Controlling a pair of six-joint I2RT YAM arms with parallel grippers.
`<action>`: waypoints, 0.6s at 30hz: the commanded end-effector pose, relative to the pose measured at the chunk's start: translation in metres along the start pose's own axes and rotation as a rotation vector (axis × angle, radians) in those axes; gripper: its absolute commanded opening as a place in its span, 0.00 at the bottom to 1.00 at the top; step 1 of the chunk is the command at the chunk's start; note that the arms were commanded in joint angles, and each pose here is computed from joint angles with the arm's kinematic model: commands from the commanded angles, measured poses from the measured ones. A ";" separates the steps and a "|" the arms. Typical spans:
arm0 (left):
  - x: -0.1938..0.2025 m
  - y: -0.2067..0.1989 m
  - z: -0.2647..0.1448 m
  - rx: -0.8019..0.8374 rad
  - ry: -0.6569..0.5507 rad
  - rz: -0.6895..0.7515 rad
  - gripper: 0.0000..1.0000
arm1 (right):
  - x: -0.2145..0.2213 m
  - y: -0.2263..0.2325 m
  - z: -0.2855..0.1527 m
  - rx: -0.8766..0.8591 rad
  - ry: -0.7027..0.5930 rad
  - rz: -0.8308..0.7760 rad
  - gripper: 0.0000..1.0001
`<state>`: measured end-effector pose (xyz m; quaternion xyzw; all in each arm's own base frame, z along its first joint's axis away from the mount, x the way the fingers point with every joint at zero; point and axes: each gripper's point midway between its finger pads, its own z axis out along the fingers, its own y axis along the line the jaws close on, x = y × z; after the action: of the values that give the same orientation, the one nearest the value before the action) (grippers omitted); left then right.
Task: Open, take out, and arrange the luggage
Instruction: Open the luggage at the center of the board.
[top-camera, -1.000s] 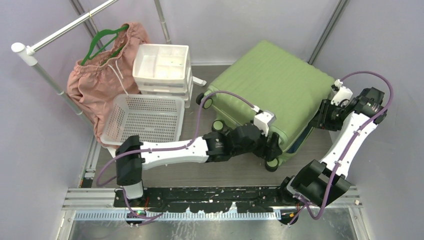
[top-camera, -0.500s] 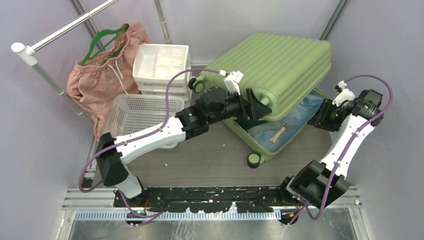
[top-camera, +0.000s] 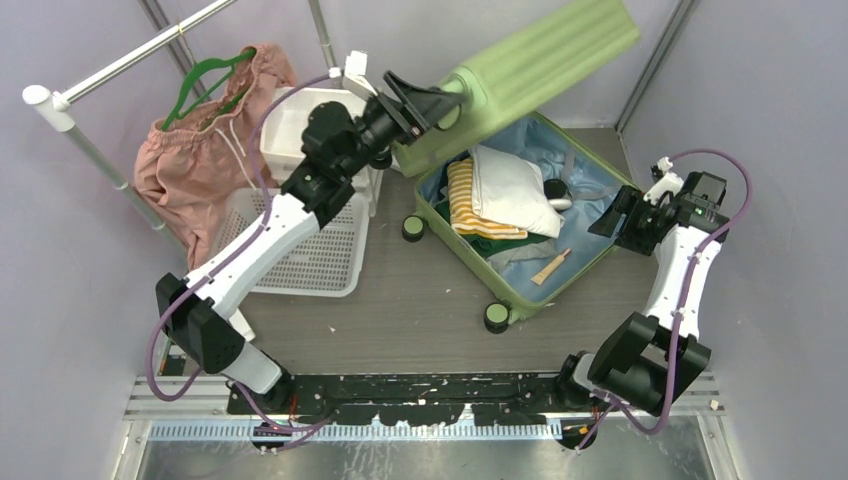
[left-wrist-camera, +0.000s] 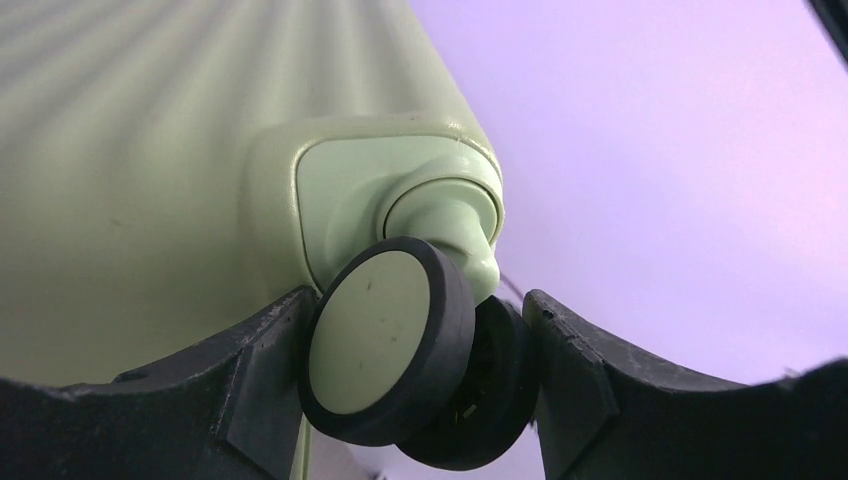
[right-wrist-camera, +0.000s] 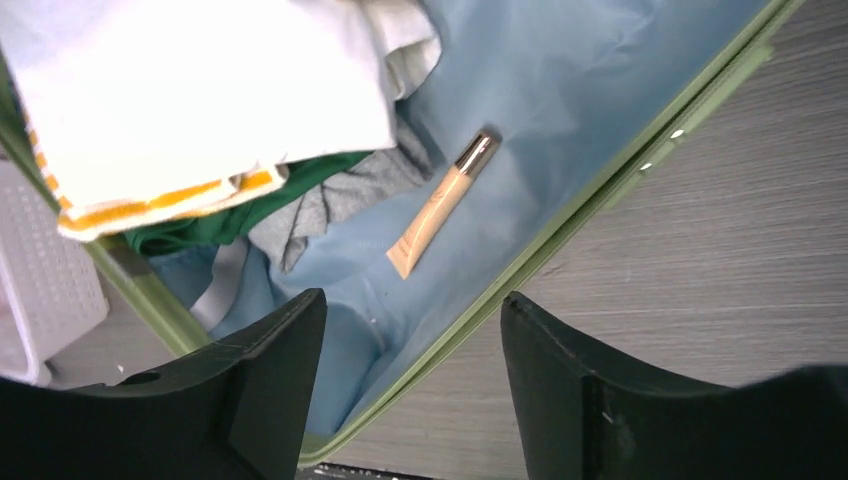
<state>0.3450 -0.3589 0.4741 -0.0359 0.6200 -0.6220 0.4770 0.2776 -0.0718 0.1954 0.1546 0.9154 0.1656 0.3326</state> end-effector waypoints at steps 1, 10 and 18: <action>-0.058 -0.006 0.003 0.040 -0.133 -0.028 0.00 | -0.026 -0.019 0.013 0.076 -0.091 0.042 0.72; -0.109 0.035 0.008 0.030 -0.213 -0.115 0.00 | -0.035 -0.063 0.034 0.288 -0.191 0.325 0.88; -0.122 0.054 0.017 0.026 -0.250 -0.144 0.00 | -0.029 -0.079 0.068 0.357 -0.132 0.456 0.85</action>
<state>0.4366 -0.2810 0.5073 -0.1360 0.5456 -0.6506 0.5104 0.3118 -0.1302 0.1271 0.3870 0.8725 0.0735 0.2891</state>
